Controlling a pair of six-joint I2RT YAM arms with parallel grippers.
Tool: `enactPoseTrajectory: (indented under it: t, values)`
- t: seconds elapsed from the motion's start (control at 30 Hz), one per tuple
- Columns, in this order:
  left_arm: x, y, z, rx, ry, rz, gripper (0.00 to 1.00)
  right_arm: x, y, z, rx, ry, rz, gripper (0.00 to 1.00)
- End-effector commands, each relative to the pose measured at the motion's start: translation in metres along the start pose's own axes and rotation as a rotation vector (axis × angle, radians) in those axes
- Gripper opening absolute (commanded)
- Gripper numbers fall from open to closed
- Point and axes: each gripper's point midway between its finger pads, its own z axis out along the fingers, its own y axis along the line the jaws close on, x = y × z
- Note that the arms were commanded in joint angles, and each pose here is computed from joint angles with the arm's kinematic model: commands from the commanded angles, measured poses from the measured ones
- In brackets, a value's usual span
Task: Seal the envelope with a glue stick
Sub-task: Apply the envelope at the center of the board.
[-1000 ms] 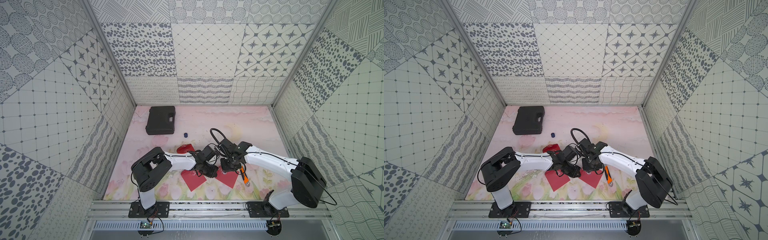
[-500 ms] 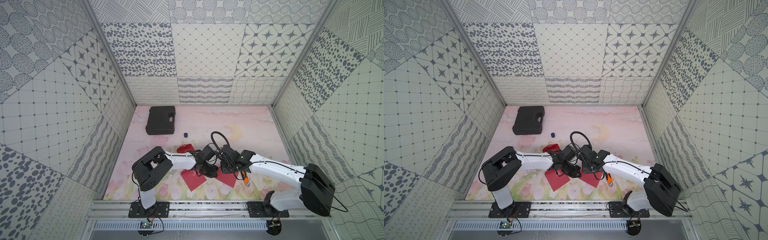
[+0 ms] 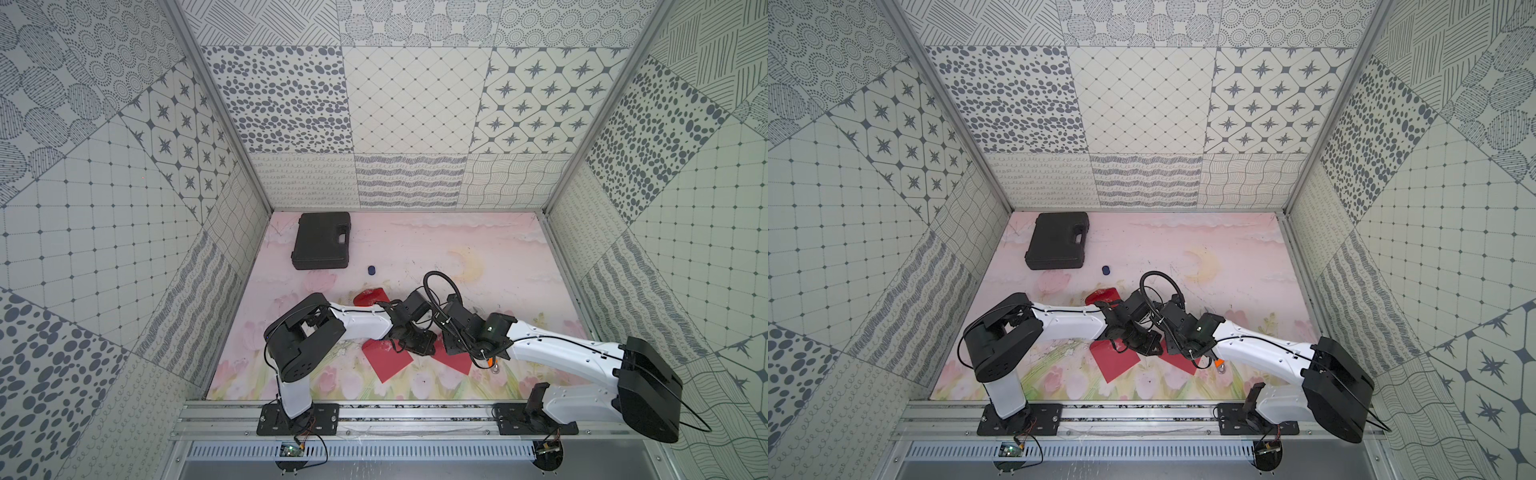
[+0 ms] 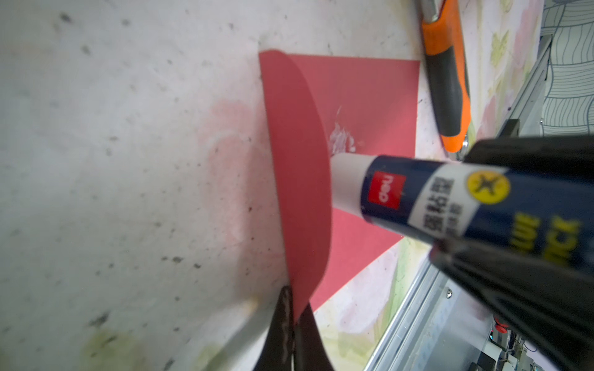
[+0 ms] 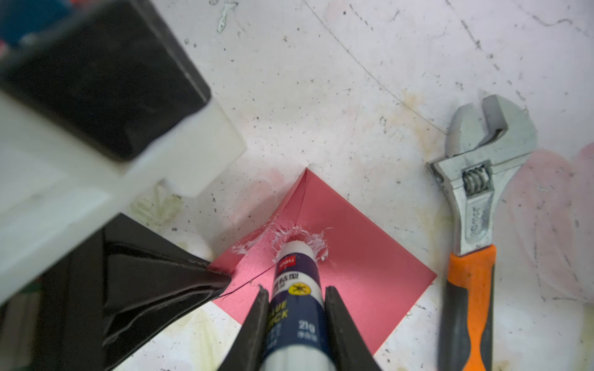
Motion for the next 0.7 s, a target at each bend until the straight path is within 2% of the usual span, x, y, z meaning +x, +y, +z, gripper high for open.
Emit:
enactPoseTrajectory:
  t: [0.0,0.17,0.43,0.67]
  values:
    - [0.011,0.014,0.001,-0.049,0.044,-0.04,0.0,0.008,0.005,0.003,-0.022,-0.006,-0.026,0.0]
    - [0.011,0.014,0.002,-0.047,0.045,-0.044,0.0,0.006,0.006,0.004,-0.014,-0.027,-0.042,0.0]
    - [0.011,0.013,0.001,-0.047,0.046,-0.044,0.0,-0.007,-0.021,0.001,0.124,-0.128,-0.012,0.0]
    - [0.011,0.014,0.002,-0.048,0.048,-0.045,0.0,-0.004,-0.025,0.001,0.139,-0.133,-0.018,0.0]
